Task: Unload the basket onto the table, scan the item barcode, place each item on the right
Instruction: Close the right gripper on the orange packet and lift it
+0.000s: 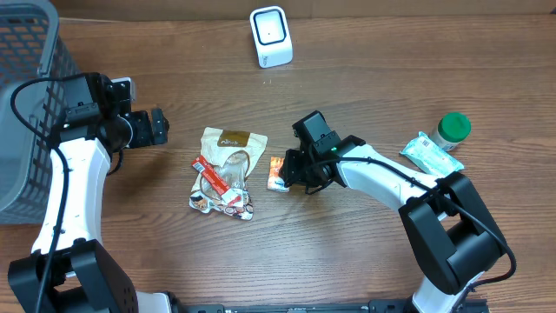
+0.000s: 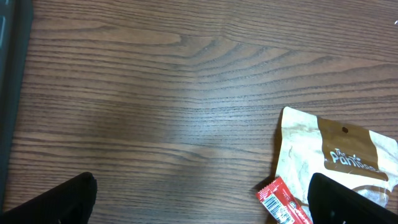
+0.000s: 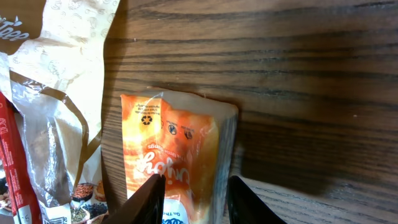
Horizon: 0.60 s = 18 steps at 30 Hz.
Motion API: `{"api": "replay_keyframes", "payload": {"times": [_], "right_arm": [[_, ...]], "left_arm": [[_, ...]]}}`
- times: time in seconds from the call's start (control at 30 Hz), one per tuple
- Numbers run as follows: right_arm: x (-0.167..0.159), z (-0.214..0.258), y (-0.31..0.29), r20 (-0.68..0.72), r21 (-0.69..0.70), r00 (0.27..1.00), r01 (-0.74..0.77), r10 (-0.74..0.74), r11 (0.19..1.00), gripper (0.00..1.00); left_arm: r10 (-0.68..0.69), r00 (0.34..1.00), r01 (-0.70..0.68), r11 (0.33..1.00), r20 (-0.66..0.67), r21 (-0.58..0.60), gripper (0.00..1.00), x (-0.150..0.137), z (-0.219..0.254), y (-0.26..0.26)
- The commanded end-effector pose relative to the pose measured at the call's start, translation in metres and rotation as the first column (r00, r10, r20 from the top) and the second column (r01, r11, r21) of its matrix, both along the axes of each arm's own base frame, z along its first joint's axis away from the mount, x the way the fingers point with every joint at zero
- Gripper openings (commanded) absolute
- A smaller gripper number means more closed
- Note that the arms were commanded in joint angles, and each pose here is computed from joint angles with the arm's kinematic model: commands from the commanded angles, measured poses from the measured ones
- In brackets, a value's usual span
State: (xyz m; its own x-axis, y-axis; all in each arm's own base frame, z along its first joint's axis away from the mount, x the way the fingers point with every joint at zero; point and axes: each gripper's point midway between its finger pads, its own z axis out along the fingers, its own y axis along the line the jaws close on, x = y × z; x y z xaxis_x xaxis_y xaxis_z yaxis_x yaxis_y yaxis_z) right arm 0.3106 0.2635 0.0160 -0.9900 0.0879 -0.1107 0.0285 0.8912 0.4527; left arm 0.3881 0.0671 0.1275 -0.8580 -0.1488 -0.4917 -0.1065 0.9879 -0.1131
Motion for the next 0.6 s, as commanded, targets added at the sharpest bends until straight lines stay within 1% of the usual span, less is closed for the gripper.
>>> {"api": "replay_keyframes", "payload": {"times": [0.0, 0.23, 0.37, 0.4, 0.57], "right_arm": [[-0.003, 0.002, 0.002, 0.006, 0.01, 1.0, -0.006, 0.006, 1.0, 0.34], [-0.009, -0.009, -0.002, 0.003, 0.009, 1.0, -0.005, 0.005, 1.0, 0.34], [-0.009, -0.01, -0.002, -0.007, 0.012, 1.0, 0.014, -0.013, 1.0, 0.27], [-0.01, -0.01, -0.002, -0.009, 0.013, 1.0, 0.015, -0.015, 1.0, 0.24], [-0.015, -0.009, 0.002, -0.032, 0.041, 0.999, 0.0, 0.001, 0.999, 0.24]], "left_arm": [[-0.016, 1.0, 0.016, 1.0, 0.014, 0.002, 1.0, 0.004, 0.004, -0.001], [-0.016, 1.0, 0.016, 1.0, 0.014, 0.002, 1.0, 0.004, 0.004, -0.001], [-0.016, 1.0, 0.016, 1.0, 0.015, 0.002, 1.0, 0.005, 0.004, -0.001], [-0.016, 1.0, 0.016, 1.0, 0.014, 0.002, 1.0, 0.004, 0.004, -0.001], [-0.016, 1.0, 0.016, 1.0, 0.014, 0.002, 1.0, 0.004, 0.004, -0.001]]}}
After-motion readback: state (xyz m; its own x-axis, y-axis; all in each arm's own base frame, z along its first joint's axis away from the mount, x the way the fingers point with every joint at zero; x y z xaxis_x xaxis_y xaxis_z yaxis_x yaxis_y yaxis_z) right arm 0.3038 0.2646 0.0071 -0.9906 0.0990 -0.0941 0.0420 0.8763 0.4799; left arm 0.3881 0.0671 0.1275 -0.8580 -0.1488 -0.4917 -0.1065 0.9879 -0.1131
